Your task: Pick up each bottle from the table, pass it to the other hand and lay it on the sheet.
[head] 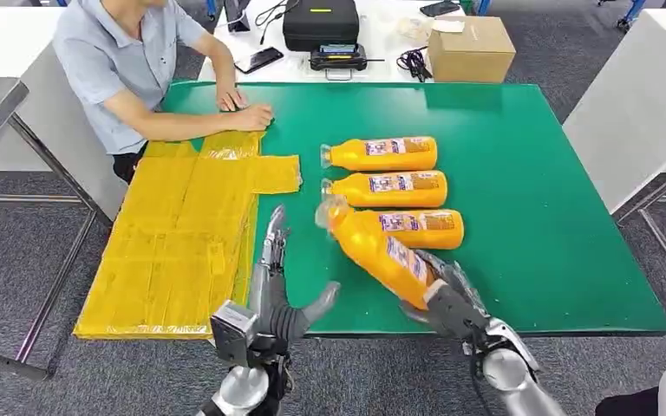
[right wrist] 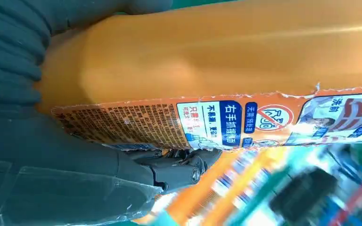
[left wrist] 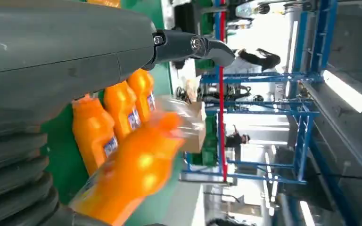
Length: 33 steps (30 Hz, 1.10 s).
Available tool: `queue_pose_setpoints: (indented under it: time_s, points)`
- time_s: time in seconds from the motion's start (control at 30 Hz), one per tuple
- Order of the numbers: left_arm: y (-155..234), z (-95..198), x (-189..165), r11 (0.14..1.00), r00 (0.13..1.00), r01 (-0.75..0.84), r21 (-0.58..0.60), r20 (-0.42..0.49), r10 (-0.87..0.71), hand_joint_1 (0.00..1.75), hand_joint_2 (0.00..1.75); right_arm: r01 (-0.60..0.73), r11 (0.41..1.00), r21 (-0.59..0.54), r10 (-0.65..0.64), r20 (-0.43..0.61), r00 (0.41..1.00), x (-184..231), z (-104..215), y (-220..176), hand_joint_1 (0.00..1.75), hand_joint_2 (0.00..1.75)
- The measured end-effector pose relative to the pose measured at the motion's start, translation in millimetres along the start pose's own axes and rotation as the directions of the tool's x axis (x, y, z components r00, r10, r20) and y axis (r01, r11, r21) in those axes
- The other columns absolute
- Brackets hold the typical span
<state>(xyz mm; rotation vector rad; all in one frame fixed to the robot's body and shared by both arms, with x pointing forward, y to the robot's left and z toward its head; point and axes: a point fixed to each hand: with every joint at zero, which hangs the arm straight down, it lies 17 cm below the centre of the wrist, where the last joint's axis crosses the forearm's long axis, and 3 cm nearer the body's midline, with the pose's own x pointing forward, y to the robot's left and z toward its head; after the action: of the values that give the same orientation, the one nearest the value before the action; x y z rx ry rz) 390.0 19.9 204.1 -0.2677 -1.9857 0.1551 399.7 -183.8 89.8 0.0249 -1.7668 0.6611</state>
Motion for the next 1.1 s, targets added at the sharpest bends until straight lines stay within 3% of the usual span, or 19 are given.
queue_pose_setpoints:
  time_s: [0.23, 0.43, 0.6, 0.8, 0.9, 1.0, 1.1]
  points:
    - [14, 14, -18, 0.994, 0.990, -0.106, 0.026, -0.093, 0.108, 0.00, 1.75, 0.067, 0.994, -0.091, -0.060, 0.083, 0.995, 33, -9, -11, 1.75, 1.75]
    - [1, 23, -34, 0.965, 0.942, -0.262, -0.010, -0.219, 0.253, 0.00, 1.75, 0.104, 0.992, -0.072, -0.094, 0.121, 0.988, 45, -11, -3, 1.75, 1.75]
    - [-12, 25, -32, 0.952, 0.934, -0.298, -0.069, -0.228, 0.276, 0.00, 1.75, 0.107, 0.994, 0.026, -0.109, 0.138, 0.984, 52, -15, 22, 1.75, 1.75]
    - [-12, 25, -31, 0.952, 0.934, -0.298, -0.071, -0.227, 0.276, 0.00, 1.75, 0.107, 0.994, 0.031, -0.110, 0.137, 0.984, 52, -15, 23, 1.75, 1.75]
    - [-19, 22, -28, 0.950, 0.940, -0.295, -0.105, -0.212, 0.268, 0.00, 1.75, 0.113, 0.990, 0.088, -0.124, 0.130, 0.984, 50, -14, 39, 1.75, 1.75]
    - [-33, 19, -25, 0.929, 0.940, -0.314, -0.198, -0.199, 0.276, 0.00, 1.75, 0.114, 0.954, 0.277, -0.152, 0.119, 0.981, 43, -6, 80, 1.75, 1.75]
    - [-35, 16, -26, 0.929, 0.944, -0.305, -0.209, -0.194, 0.266, 0.00, 1.75, 0.108, 0.942, 0.319, -0.156, 0.130, 0.979, 46, -3, 90, 1.75, 1.75]
